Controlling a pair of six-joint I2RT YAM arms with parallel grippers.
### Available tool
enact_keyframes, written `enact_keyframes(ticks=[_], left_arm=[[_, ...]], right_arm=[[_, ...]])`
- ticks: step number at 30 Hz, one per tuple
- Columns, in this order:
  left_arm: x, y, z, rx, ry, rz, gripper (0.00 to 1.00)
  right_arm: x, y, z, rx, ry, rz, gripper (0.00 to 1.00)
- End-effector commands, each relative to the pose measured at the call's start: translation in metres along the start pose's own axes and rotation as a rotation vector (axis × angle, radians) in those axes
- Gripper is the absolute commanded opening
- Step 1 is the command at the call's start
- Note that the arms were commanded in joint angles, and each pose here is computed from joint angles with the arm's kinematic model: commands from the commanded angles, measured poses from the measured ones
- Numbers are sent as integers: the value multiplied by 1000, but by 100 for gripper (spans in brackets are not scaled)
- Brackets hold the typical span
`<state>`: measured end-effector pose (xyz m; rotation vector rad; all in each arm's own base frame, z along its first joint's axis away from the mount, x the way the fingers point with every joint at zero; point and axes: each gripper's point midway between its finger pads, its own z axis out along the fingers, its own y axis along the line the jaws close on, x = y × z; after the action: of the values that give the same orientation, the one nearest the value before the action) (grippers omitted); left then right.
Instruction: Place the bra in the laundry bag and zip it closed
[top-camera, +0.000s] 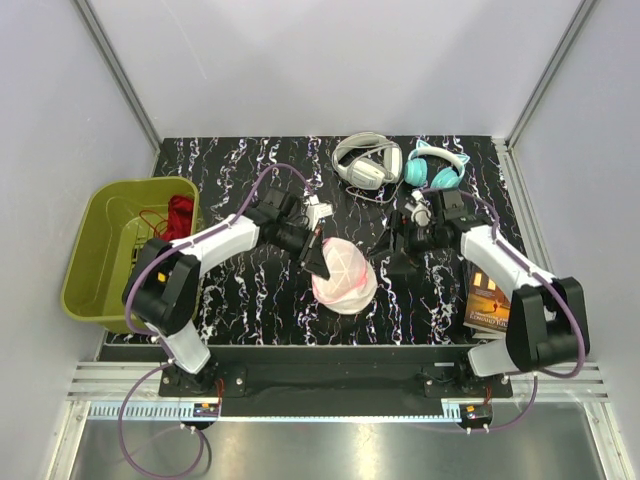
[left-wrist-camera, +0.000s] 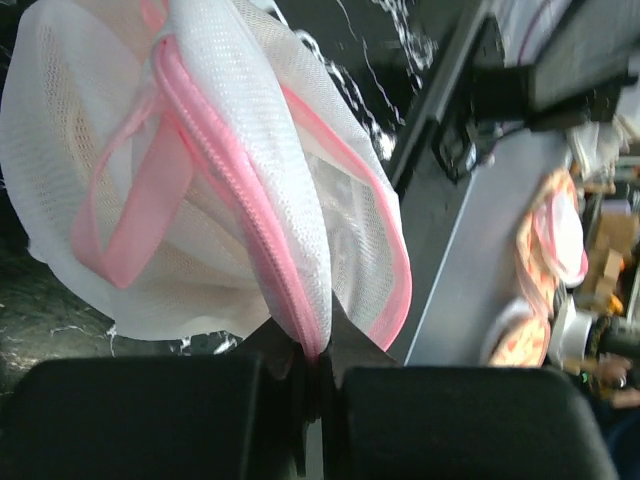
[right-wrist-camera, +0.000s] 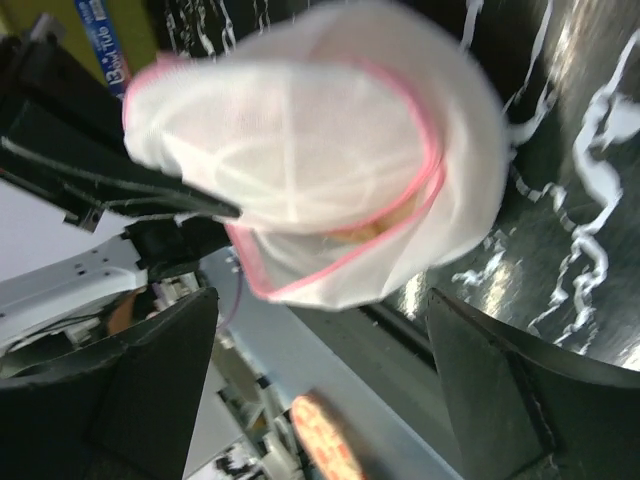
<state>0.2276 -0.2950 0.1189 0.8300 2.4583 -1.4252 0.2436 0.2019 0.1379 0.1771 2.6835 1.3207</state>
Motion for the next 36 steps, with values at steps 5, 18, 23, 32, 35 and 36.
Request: enact_keyframes(ticks=[5,18,23,32,35,36], left_arm=[[18,-26,-14,155,72,125,0],[16,-44,-19,216,57,156,1],[20,-50,-20,242,59,158,1],[18,-53,-21,224,56,180,3],[13,-49,-23,173,47,186,13],[11,-47,-24,154,42,189,18]], right_arm=[[-59,-7,20,7,-99,-324,97],[-50,23,58,-399,-153,-529,100],[-34,35,58,-486,-118,-554,98],[1,29,60,-537,-74,-475,77],[5,33,54,-540,-85,-448,63],[5,39,48,-545,-100,-461,59]])
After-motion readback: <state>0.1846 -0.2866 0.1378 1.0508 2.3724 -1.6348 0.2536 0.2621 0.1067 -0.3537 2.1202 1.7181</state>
